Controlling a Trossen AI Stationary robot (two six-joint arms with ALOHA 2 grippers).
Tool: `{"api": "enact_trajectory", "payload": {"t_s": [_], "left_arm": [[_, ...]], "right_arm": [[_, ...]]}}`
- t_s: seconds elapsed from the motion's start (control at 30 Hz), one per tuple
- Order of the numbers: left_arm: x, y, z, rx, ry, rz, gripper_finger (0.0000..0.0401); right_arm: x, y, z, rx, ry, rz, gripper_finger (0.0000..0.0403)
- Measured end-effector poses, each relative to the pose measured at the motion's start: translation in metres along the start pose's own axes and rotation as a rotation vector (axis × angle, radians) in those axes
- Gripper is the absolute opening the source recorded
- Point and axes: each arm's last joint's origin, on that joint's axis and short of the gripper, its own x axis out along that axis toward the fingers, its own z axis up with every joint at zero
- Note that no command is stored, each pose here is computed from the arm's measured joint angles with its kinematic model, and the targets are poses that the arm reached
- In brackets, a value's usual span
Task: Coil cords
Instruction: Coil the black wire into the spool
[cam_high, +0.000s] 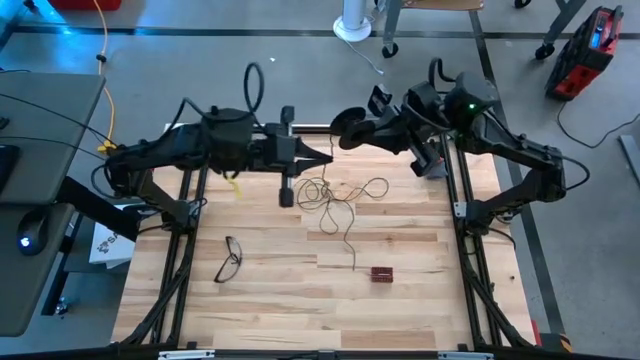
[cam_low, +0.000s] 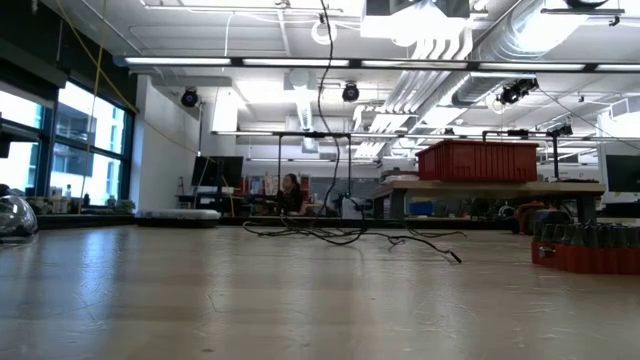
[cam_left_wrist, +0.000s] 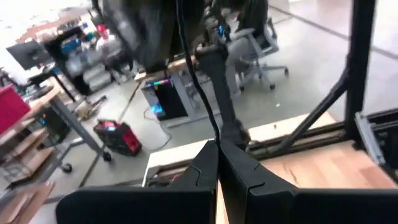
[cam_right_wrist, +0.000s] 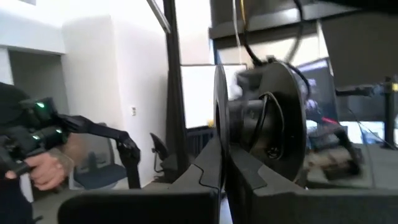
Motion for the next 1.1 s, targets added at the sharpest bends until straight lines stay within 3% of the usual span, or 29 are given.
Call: {"api": "enact_trajectory", "payload": {"t_s": [0.2,0.47,0.77,1.1], "left_arm": [[0.003,0.01,-0.003,-0.026,0.003,0.032,0.0],[0.029,0.012,-0.007,-0.075,-0.065,-0.039,0.0],[0.053,0.013,-0.009,0.013,-0.125,-0.027,0.0],[0.04,0.024,-0.001,0.103,-0.168,0.003,0.0]], "right_arm": [[0.001,0.003,0.004,0.017,-0.035,0.047,0.0],[0.01,0.016,0.006,-0.031,-0.091,0.092,0.0],[0.028,0.028,-0.005,-0.003,-0.087,0.159,0.0],[0.043,0.045,-0.022,0.065,-0.004,0.223,0.0]]}}
